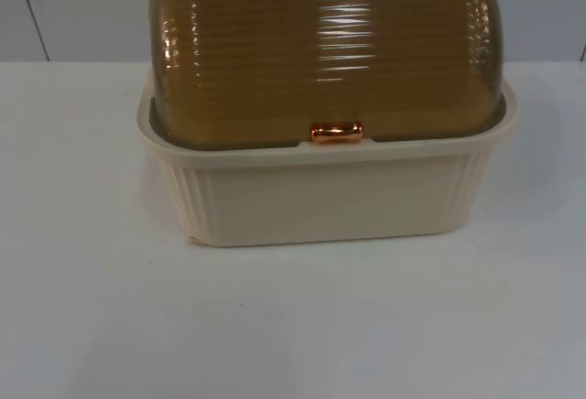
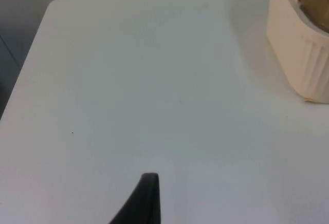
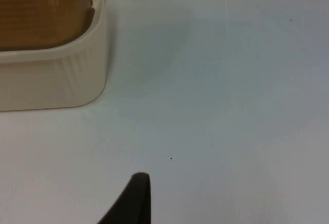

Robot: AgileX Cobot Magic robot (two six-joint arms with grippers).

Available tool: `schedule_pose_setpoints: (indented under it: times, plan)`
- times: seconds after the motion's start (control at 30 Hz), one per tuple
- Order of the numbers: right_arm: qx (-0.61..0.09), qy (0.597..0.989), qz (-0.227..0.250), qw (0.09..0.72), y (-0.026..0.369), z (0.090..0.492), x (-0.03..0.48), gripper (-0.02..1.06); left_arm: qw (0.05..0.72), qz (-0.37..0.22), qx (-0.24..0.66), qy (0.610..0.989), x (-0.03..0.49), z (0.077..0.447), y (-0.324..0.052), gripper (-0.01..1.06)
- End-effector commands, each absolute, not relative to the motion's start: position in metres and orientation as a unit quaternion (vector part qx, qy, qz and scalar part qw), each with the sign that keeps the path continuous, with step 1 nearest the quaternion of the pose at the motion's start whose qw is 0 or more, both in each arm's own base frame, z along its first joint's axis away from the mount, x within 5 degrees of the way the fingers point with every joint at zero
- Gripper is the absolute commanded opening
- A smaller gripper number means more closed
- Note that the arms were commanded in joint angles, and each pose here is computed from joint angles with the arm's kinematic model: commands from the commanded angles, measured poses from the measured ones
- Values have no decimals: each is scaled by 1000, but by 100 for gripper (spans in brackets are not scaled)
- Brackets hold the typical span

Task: Open the box lid with the left hand, place the block into the box with the right hand, then close the box lid with the left hand.

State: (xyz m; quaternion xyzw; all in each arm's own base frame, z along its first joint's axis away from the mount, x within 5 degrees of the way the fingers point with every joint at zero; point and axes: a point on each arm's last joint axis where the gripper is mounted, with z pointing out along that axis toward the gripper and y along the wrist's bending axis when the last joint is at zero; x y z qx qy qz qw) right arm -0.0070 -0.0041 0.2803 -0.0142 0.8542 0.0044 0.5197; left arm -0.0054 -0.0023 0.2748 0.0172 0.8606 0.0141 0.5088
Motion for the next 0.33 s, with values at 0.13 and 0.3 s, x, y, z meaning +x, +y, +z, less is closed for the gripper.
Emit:
schedule_pose_setpoints:
  times: [0.13,0.3]
  plan:
    - [-12,854,5,520,-4,280,-7,105,512,12,11,859,-5,274,-2,100]
    - [-12,854,5,520,-4,280,-7,105,513,6,0,859,-5,274,-2,100]
